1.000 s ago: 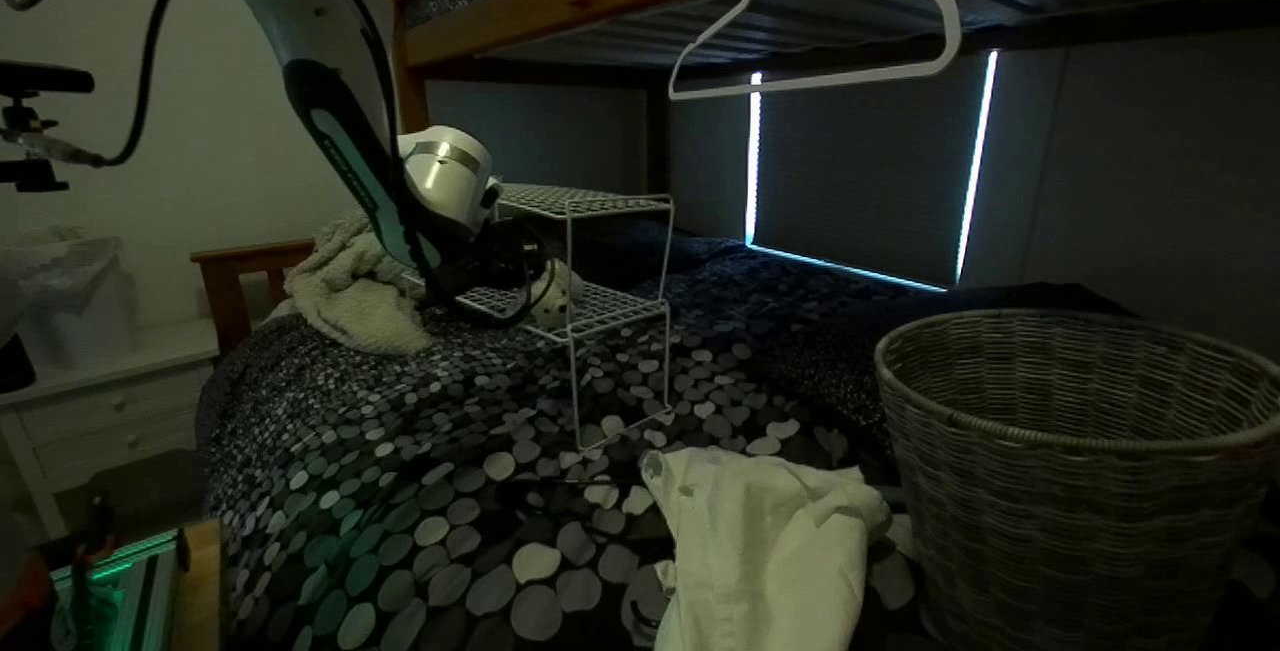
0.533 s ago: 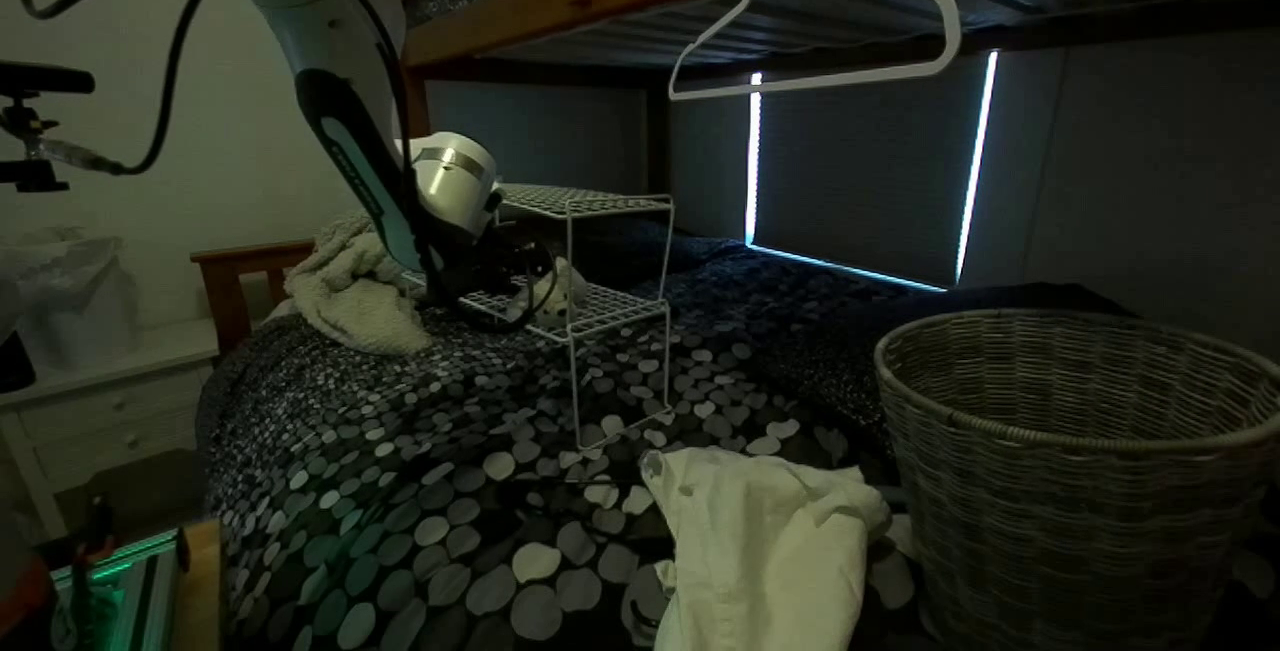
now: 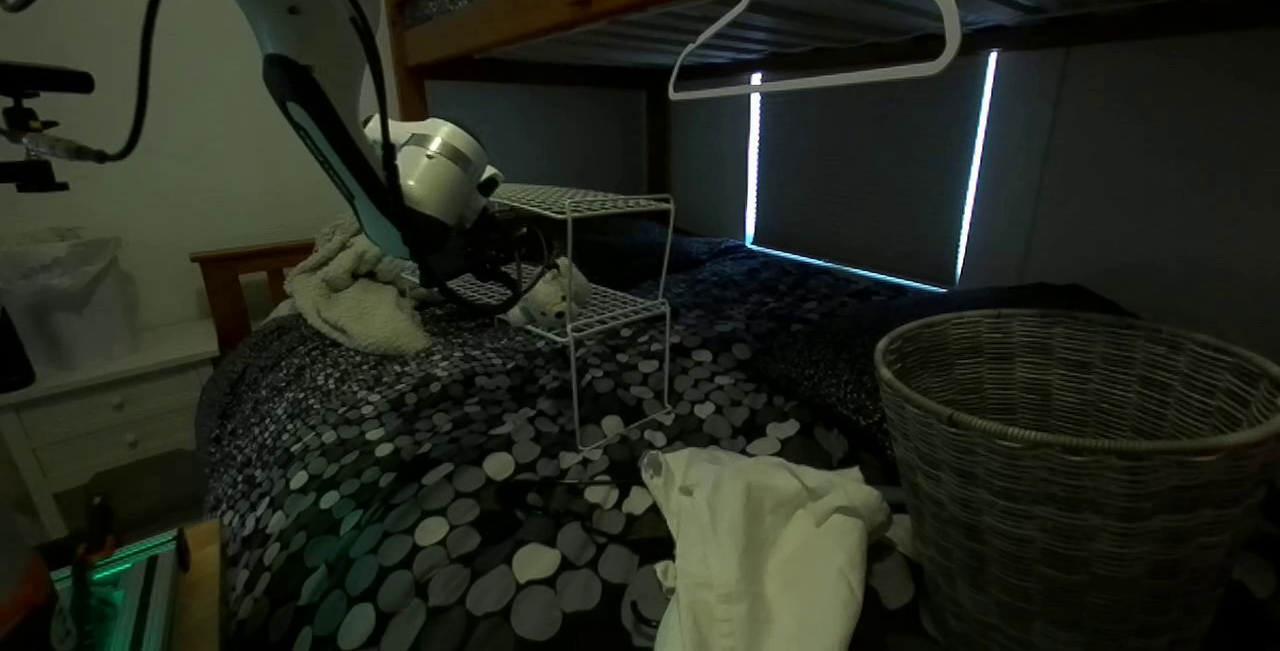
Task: Pick up the stuffed white toy from the top white shelf and put it on the bottom white shelf
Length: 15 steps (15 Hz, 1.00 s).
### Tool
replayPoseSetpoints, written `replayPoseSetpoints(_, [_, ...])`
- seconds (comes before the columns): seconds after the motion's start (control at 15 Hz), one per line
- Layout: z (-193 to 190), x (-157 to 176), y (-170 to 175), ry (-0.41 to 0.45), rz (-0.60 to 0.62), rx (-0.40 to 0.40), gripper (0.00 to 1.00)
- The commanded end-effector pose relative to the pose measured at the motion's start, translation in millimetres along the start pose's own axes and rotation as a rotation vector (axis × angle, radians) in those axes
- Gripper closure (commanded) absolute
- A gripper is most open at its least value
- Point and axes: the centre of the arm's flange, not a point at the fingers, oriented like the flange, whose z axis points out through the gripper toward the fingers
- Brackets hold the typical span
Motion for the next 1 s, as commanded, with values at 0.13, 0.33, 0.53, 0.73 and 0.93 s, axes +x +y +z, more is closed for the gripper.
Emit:
replayPoseSetpoints(0.13, [-33.6,7.6,0.7,-0.088,-0.015,0.022,0.00])
replayPoseSetpoints(0.33, [-49.2,9.5,1.5,-0.151,-0.034,0.042,0.00])
replayPoseSetpoints(0.53, [-69.6,12.1,2.6,-0.230,-0.035,0.089,0.00])
replayPoseSetpoints(0.73, [-82.9,10.7,12.9,-0.378,0.012,0.111,0.00])
replayPoseSetpoints(0.93, [-89.9,7.7,33.3,-0.516,0.082,0.150,0.00])
